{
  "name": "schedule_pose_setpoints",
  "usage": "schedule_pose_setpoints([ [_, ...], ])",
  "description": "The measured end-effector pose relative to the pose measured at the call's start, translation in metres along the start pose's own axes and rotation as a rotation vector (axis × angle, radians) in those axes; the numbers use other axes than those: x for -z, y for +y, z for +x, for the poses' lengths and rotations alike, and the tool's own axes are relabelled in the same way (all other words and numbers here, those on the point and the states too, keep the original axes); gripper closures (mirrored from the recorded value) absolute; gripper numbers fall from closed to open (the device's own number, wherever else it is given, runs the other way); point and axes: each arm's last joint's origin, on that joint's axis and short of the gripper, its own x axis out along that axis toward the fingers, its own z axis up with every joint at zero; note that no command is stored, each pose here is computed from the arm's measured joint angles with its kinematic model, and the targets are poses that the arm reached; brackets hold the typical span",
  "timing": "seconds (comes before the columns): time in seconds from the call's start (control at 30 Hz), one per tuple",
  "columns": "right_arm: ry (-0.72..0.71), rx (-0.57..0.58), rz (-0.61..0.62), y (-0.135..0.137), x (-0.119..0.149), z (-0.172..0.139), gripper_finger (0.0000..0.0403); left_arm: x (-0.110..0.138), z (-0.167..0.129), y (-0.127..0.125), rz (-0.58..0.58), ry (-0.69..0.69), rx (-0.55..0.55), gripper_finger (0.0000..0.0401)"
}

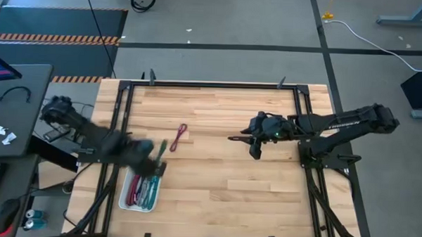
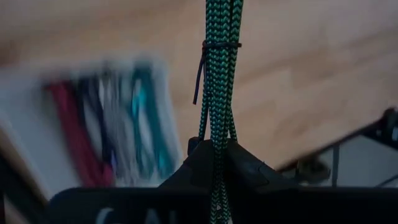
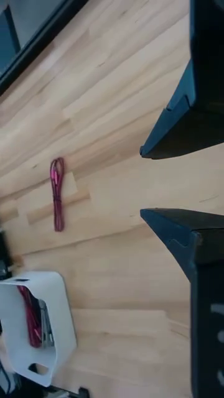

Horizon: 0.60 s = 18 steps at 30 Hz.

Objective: Pick and place USB-C Cables
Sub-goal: Put the green charger cable into the white bin

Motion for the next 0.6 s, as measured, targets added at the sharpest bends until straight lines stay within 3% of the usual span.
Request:
schedule_pose_setpoints([
  [0.13, 0.002, -0.004, -0.006, -0.004, -0.002, 0.001, 0.0259, 0.045, 0.001, 0.011, -0.101, 0.071, -0.037, 0.0377],
  [0.33, -0.048, 0.017, 0.023, -0.012, -0.008, 0.003, 0.0259, 0.091, 0.015, 0.023, -0.098, 0.099, -0.108, 0.0376],
  [0.43, -0.089, 0.024, 0.044, -0.015, -0.013, 0.003, 0.0259, 0.101, 0.025, 0.025, -0.06, 0.076, -0.148, 0.0374],
  [0.6, -0.166, 0.035, 0.082, -0.022, -0.022, 0.003, 0.0259, 0.104, 0.043, 0.029, -0.067, 0.041, -0.316, 0.0381],
])
